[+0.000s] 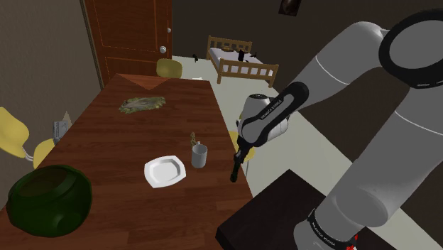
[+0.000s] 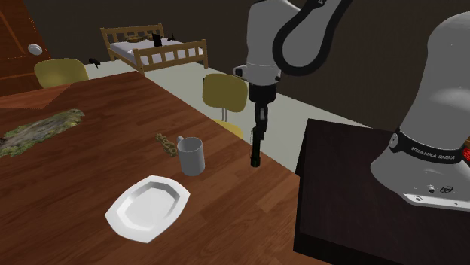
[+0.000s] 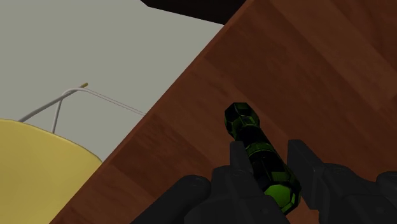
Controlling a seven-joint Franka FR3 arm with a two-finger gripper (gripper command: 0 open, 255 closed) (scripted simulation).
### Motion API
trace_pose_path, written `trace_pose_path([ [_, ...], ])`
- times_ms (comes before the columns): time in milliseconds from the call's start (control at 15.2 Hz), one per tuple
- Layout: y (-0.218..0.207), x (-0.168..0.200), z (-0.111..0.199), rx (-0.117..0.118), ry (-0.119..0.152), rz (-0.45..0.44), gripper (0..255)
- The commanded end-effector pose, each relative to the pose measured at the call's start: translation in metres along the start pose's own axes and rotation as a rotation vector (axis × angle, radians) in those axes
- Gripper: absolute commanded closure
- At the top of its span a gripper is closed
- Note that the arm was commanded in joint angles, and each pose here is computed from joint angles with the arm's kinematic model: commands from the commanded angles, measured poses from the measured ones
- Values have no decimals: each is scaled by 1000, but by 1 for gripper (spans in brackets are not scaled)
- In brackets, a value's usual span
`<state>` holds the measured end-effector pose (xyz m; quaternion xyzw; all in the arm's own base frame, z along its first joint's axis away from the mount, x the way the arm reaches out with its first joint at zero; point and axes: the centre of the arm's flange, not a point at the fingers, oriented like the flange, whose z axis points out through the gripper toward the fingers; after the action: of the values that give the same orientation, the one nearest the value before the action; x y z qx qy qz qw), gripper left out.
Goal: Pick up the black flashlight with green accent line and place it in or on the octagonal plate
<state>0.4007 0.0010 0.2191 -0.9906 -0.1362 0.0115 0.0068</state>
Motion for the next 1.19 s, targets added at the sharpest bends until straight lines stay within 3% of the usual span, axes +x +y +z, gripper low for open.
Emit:
trace_pose_path([
  [0,0,0,-10,0,0,0,255],
  [858,-1,-1,-79,0,0,0,255],
  [1122,-30,42,-88,0,0,0,255],
])
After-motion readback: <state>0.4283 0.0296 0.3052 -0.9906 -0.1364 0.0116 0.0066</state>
